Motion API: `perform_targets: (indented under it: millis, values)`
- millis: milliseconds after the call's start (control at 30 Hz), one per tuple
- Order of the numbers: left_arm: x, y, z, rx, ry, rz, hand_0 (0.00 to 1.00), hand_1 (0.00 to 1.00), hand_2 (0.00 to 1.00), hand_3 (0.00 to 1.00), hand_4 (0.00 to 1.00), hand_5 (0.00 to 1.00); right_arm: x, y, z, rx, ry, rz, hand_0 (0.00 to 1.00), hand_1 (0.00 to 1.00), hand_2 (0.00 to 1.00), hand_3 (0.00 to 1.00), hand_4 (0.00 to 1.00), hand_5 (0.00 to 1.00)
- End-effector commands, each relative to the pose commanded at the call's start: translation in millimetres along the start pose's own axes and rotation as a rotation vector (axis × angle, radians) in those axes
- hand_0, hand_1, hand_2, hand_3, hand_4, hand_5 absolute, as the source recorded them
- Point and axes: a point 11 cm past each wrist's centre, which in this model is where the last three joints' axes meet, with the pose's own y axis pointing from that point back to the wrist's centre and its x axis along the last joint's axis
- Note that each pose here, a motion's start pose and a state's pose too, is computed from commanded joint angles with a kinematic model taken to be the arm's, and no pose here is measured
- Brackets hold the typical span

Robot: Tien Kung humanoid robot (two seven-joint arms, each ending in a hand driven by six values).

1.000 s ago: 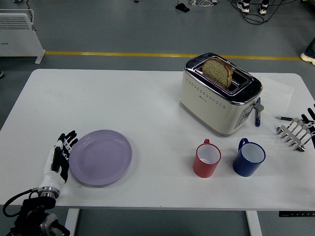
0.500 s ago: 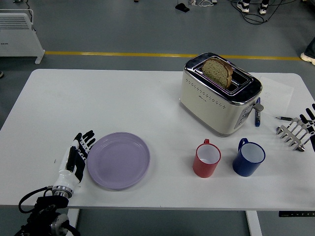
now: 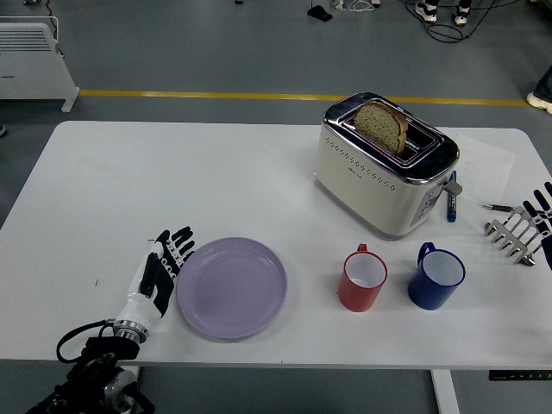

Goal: Push plate across desktop,pick up the break from the machine,place the break in the plate

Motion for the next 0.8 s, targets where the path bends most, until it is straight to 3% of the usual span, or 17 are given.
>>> perform_targets:
  millis: [400, 800]
  values:
    - [-13.9, -3.8, -7.5, 0.032, -0.003, -0.052, 0.850, 0.880, 0.883, 0.775, 0.558, 0.998, -0.3, 0.0, 2, -0.002, -0.002, 0.000, 0.785, 0.746, 0.734, 0.720, 0.486, 0.636]
    - [-37.7, -7.8, -12.7, 0.066, -0.006, -0.140, 0.836, 0.872, 0.874, 0.769, 0.557, 0.998, -1.2, 0.0, 4, -0.006, -0.004, -0.001, 0.785, 0.746, 0.732, 0.721, 0.486, 0.636]
